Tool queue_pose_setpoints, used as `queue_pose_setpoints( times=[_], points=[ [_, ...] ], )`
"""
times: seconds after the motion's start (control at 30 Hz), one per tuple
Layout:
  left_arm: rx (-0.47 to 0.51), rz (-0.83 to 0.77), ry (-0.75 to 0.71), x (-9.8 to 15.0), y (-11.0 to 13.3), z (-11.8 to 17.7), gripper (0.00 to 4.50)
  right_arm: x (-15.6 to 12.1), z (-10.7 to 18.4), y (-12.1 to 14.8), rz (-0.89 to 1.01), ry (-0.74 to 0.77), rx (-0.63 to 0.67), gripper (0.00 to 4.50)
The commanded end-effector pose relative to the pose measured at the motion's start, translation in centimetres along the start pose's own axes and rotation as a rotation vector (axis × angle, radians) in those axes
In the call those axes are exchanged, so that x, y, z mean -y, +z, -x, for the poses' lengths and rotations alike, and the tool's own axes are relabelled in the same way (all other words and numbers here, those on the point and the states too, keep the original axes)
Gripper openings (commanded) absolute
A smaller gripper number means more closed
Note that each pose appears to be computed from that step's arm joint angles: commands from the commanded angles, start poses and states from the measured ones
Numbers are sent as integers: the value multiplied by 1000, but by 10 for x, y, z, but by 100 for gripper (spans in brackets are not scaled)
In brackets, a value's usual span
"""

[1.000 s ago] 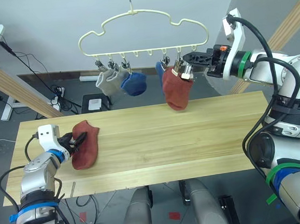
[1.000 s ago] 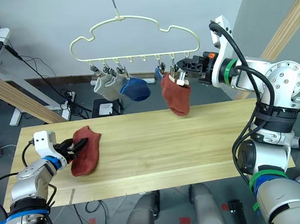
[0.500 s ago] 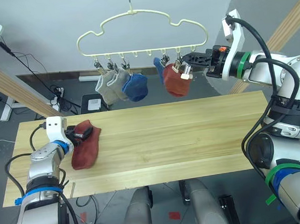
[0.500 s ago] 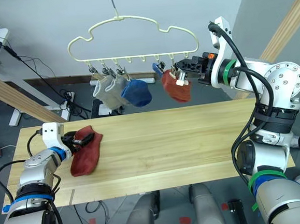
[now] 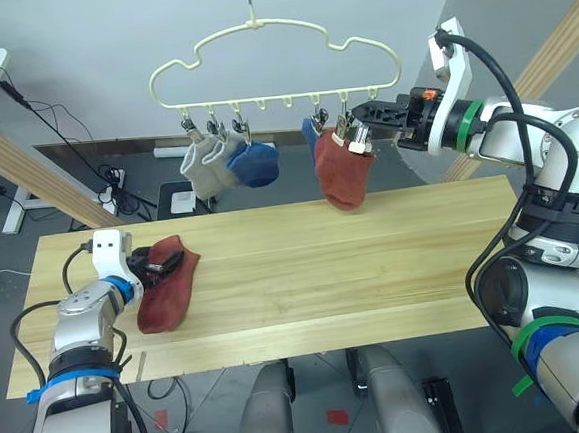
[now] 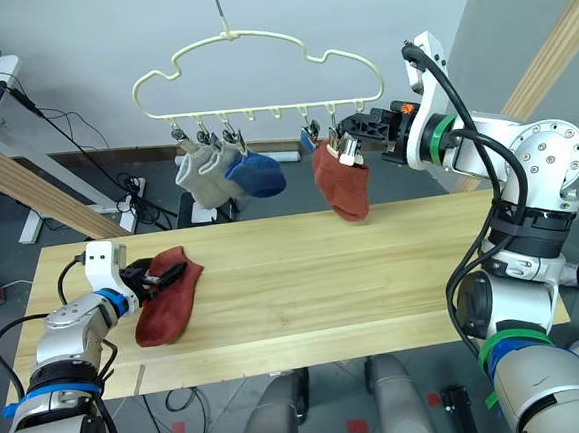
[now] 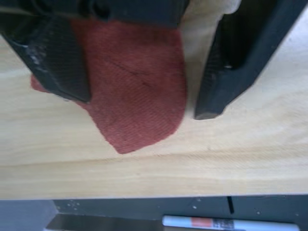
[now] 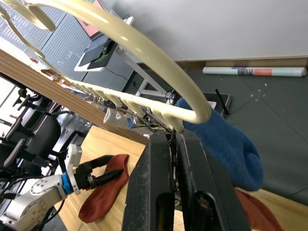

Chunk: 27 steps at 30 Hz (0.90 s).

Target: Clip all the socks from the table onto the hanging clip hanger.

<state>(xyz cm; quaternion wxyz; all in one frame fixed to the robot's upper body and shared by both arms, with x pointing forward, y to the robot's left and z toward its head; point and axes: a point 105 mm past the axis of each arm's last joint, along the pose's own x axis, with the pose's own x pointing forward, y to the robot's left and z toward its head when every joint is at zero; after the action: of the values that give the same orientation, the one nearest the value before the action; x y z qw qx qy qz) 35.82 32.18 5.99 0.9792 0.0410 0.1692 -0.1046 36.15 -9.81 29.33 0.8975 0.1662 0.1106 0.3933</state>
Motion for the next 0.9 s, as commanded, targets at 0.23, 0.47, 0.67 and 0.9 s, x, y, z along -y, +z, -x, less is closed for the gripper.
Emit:
queue_pose_setpoints(
  times=[0.23,0.47,0.67,0.9],
  points=[
    [-84,55,-45,11,-27,9,183,-3,5,10,16,9,48,0],
    [-12,82,-87,23,-8,8,119,-1,4,11,12,6,53,0],
    [104,243,-234,46,27,14,22,0,4,10,11,8,52,0],
    [125,262,-591,98,77,44,2,2,7,9,9,7,45,0]
  ],
)
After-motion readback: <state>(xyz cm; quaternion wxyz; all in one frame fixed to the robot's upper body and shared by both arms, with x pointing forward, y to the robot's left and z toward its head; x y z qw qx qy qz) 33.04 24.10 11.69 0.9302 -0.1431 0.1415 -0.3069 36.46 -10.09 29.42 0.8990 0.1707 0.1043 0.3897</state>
